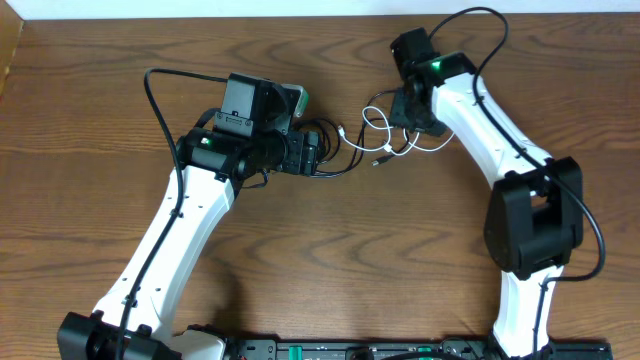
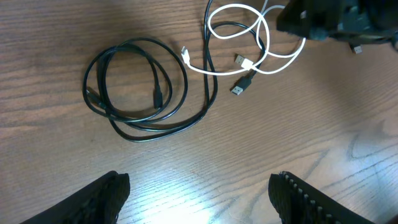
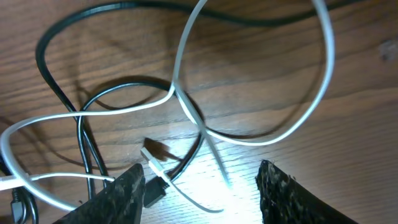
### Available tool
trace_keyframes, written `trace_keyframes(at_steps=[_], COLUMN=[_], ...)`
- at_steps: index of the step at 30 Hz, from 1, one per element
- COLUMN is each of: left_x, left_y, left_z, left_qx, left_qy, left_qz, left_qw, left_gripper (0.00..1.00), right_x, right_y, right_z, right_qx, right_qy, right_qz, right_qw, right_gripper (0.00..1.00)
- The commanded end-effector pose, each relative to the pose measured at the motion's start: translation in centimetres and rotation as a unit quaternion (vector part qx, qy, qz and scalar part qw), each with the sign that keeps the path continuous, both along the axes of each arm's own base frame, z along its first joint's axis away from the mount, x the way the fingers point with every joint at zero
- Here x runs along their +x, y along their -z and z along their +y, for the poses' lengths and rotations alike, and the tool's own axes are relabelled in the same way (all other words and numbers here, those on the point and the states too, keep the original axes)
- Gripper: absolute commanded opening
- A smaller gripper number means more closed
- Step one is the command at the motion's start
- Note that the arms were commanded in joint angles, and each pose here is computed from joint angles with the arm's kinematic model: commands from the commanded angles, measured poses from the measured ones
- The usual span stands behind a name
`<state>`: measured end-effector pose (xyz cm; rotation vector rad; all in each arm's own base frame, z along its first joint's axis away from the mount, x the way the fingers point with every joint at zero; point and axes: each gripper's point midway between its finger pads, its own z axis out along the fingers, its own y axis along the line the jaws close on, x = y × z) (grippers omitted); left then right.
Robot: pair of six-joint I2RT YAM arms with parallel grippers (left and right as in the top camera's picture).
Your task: Untangle cables
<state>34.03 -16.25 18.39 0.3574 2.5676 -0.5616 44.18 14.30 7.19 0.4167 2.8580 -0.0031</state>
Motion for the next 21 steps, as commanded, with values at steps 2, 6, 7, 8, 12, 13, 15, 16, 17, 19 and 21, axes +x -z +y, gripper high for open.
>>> trace_keyframes(at_steps=[2, 6, 7, 8, 12, 13, 15, 16, 17, 19, 21], left_x=[-0.1, -0.1, -0.1, -0.1, -0.1, -0.1, -0.2, -0.2, -0.3, -0.3, -0.3], left_y=[0.4, 0.4, 0.4, 0.4, 0.4, 0.4, 0.5, 0.5, 0.5, 0.5, 0.5], left_z=[-0.1, -0.1, -0.1, -0.1, -0.1, -0.1, -0.1, 0.0, 0.0, 0.0, 0.0], left_qx=[0.001, 0.001, 0.001, 0.001, 0.001, 0.001, 0.002, 0.002, 0.004, 0.004, 0.004], left_qy=[0.006, 0.006, 0.006, 0.006, 0.006, 0.006, 0.006, 0.006, 0.007, 0.008, 0.008], left_qz=[0.004, 0.004, 0.004, 0.004, 0.004, 0.004, 0.006, 0.007, 0.007, 0.006, 0.006], left_qw=[1.0, 1.0, 1.0, 1.0, 1.0, 1.0, 1.0, 1.0, 1.0, 1.0, 1.0], left_gripper=[0.77, 0.77, 0.77, 0.77, 0.77, 0.77, 0.77, 0.77, 0.77, 0.77, 0.78], right_x=[-0.7, -0.7, -0.6, -0.5, 0.1, 0.3, 1.0, 1.4, 1.8, 2.3, 3.0], right_y=[3.1, 4.8, 4.9, 4.9, 4.8, 4.7, 4.3, 3.7, 3.0, 1.1, -1.8], right_z=[0.2, 0.1, 0.2, 0.2, 0.5, 0.6, 1.4, 2.0, 2.3, 2.4, 2.3], right_qx=[-0.01, -0.015, -0.014, -0.014, -0.007, -0.005, 0.009, 0.021, 0.026, 0.029, 0.034], right_qy=[0.012, 0.013, 0.013, 0.013, 0.012, 0.012, -0.019, -0.042, -0.055, -0.06, -0.063], right_qz=[0.032, 0.046, 0.044, 0.043, 0.031, 0.027, 0.014, 0.007, -0.002, -0.017, -0.042], right_qw=[0.999, 0.999, 0.999, 0.999, 0.999, 1.0, 1.0, 0.999, 0.998, 0.998, 0.997], right_gripper=[0.54, 0.48, 0.42, 0.35, 0.01, 0.01, 0.01, 0.01, 0.01, 0.01, 0.01])
